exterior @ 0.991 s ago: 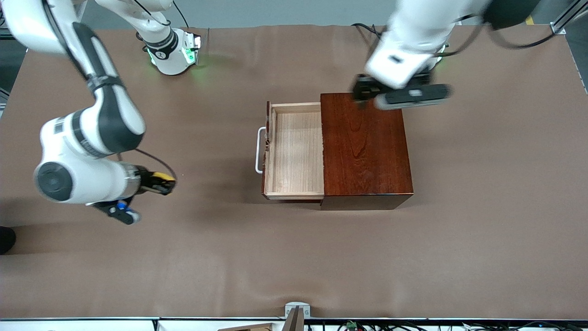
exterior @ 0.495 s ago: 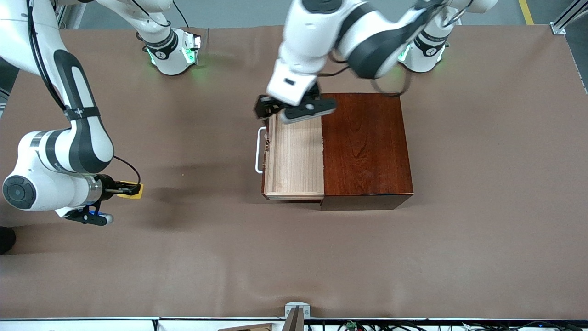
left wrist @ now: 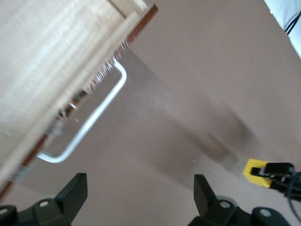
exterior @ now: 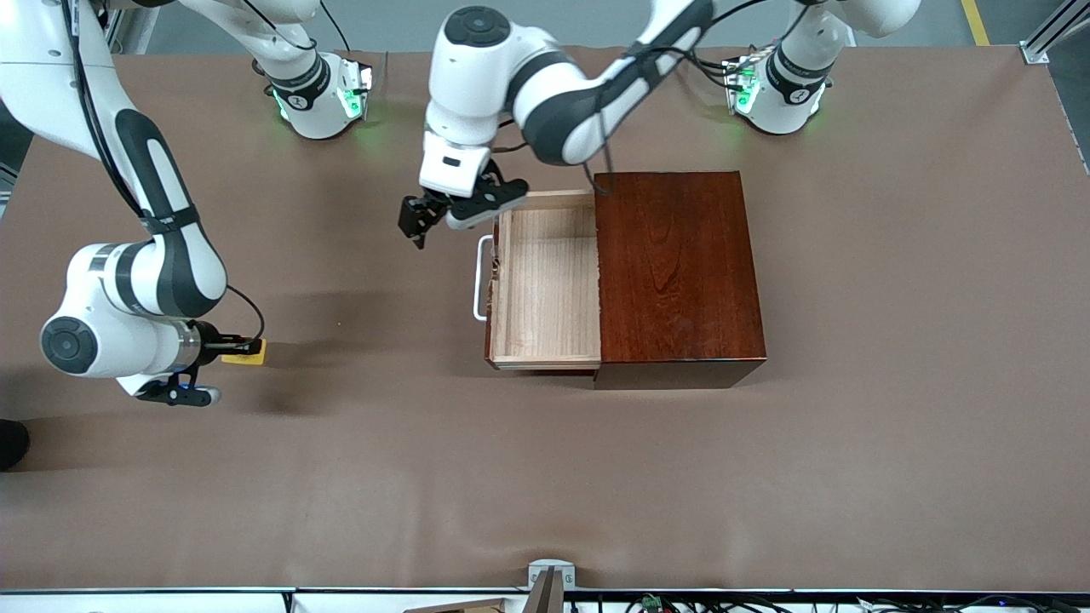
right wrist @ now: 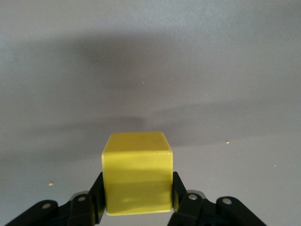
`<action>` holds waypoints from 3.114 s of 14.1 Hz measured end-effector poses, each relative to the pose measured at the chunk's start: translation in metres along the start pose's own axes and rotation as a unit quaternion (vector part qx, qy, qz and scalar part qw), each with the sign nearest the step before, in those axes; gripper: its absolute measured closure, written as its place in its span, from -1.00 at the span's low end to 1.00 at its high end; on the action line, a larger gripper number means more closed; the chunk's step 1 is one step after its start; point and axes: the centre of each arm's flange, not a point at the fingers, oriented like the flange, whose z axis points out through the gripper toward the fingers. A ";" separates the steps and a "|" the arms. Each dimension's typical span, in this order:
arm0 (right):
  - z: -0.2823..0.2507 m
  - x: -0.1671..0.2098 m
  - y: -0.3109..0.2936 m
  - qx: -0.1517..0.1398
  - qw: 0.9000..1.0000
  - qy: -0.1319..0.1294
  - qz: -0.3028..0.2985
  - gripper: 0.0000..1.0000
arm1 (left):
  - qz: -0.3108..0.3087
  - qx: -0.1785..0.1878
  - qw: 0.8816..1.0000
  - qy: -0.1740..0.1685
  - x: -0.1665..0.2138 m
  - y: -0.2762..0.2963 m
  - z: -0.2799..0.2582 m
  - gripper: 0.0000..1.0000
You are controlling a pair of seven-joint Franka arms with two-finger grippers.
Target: Open drawer, take yellow block, close drawer
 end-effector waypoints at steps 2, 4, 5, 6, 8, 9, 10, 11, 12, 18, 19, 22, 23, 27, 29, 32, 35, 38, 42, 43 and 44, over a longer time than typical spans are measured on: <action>0.015 -0.005 0.001 0.001 1.000 0.010 -0.011 -0.13 | -0.021 -0.016 1.000 0.016 -0.017 -0.005 0.022 -1.00; 0.030 -0.012 -0.001 0.002 1.000 0.021 -0.016 -0.13 | -0.047 -0.026 0.998 0.034 -0.028 -0.009 0.043 -1.00; 0.038 -0.016 -0.001 0.002 1.000 0.025 -0.017 -0.13 | -0.062 -0.029 0.997 0.044 -0.032 -0.012 0.053 -1.00; 0.045 -0.020 -0.002 0.003 0.999 0.028 -0.018 -0.13 | -0.078 -0.032 0.995 0.056 -0.035 -0.013 0.063 -1.00; 0.050 -0.026 -0.002 0.002 0.999 0.038 -0.020 -0.13 | -0.098 -0.038 0.991 0.077 -0.041 -0.015 0.082 -1.00; 0.051 -0.029 -0.002 0.002 0.999 0.039 -0.020 -0.21 | -0.102 -0.038 0.991 0.084 -0.045 -0.018 0.090 -1.00; 0.050 -0.031 -0.003 0.002 0.999 0.038 -0.020 -0.22 | -0.105 -0.036 0.990 0.088 -0.047 -0.020 0.097 -1.00; 0.049 -0.032 -0.003 0.002 0.999 0.038 -0.021 -0.35 | -0.108 -0.032 0.989 0.092 -0.047 -0.023 0.102 -1.00; 0.047 -0.033 -0.003 0.001 0.999 0.033 -0.021 -0.54 | -0.114 -0.026 0.988 0.097 -0.046 -0.025 0.107 -1.00; 0.018 -0.037 -0.010 -0.002 0.999 0.032 -0.026 -1.00 | -0.139 0.006 0.983 0.123 -0.035 -0.038 0.128 -1.00; 0.008 -0.037 -0.014 -0.003 0.999 0.041 -0.029 -1.00 | -0.141 0.008 0.982 0.125 -0.035 -0.038 0.128 -1.00; -0.041 -0.038 -0.035 -0.007 0.995 0.085 -0.046 -1.00 | -0.144 0.018 0.980 0.137 -0.028 -0.039 0.129 -1.00; -0.061 -0.042 -0.046 -0.009 0.993 0.101 -0.055 -1.00 | -0.147 0.022 0.979 0.143 -0.023 -0.038 0.128 -1.00; -0.118 -0.062 -0.072 -0.018 0.989 0.124 -0.075 -1.00 | -0.150 0.029 0.977 0.151 -0.018 -0.037 0.126 -1.00; -0.157 -0.065 -0.074 -0.022 0.991 0.105 -0.075 -1.00 | -0.152 0.036 0.975 0.156 -0.017 -0.037 0.125 -1.00; -0.236 -0.082 -0.084 -0.029 0.993 0.083 -0.078 -1.00 | -0.151 0.060 0.972 0.171 -0.007 -0.037 0.122 -1.00; -0.282 -0.103 -0.085 -0.030 0.995 0.063 -0.076 -1.00 | -0.149 0.085 0.968 0.185 0.006 -0.038 0.120 -1.00; -0.302 -0.119 -0.081 -0.030 0.995 0.057 -0.073 -1.00 | -0.154 0.122 0.959 0.205 0.022 -0.043 0.119 -1.00; -0.339 -0.159 -0.080 -0.030 0.995 0.068 -0.073 -1.00 | -0.162 0.196 0.937 0.239 0.046 -0.061 0.122 -1.00; -0.348 -0.168 -0.080 -0.030 0.994 0.075 -0.073 -1.00 | -0.164 0.204 0.934 0.244 0.050 -0.064 0.123 -1.00; -0.355 -0.176 -0.080 -0.030 0.994 0.081 -0.073 -1.00 | -0.168 0.214 0.929 0.249 0.055 -0.066 0.123 -1.00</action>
